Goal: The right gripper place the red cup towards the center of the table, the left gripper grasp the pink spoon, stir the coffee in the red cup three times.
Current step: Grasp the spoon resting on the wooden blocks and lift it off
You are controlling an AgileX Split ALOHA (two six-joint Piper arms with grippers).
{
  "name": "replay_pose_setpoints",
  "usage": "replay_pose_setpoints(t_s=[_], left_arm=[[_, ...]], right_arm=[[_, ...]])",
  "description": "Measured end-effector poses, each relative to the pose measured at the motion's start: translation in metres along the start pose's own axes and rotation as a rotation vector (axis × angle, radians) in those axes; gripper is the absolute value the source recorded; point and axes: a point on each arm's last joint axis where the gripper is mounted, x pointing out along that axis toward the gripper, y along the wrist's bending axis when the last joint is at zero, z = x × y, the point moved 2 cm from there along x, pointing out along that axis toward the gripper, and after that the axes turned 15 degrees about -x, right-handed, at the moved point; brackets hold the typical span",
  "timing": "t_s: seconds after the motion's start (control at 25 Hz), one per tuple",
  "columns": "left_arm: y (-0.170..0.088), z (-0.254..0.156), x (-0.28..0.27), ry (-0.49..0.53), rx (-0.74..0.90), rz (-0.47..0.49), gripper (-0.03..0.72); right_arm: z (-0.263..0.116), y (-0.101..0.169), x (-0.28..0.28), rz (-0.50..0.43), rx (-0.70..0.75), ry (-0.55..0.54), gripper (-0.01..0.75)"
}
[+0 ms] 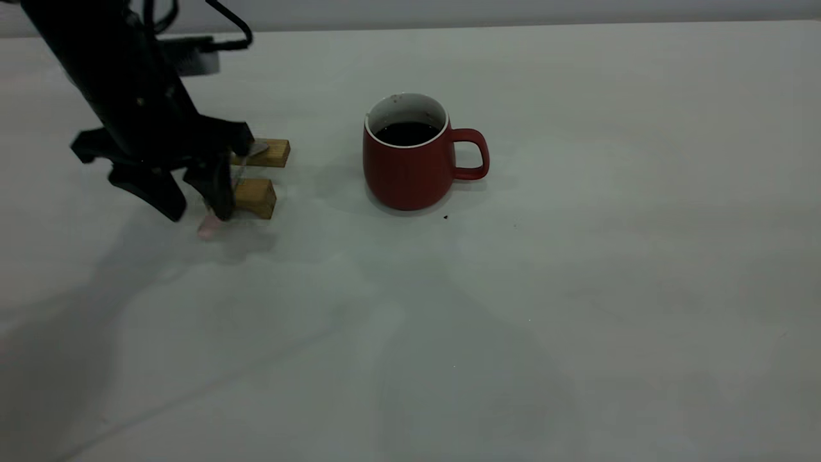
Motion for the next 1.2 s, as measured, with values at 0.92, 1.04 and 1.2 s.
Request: replay_pose_setpoints(t_s=[0.92,1.04,1.2], left_arm=[[-0.001,-0.002,0.033,-0.013,0.011,0.01,0.329],[-0.001,-0.002,0.033,-0.015,0.006,0.009,0.226],[-0.003,-0.001,0.031,-0.008,-0.023,0.008,0.141]], right_arm=[[0.0,0.0,0.0,0.0,0.0,0.0,0.592],[0.0,0.0,0.0,0.0,0.0,0.0,0.592],[0.0,0.0,0.0,0.0,0.0,0.0,0.592]])
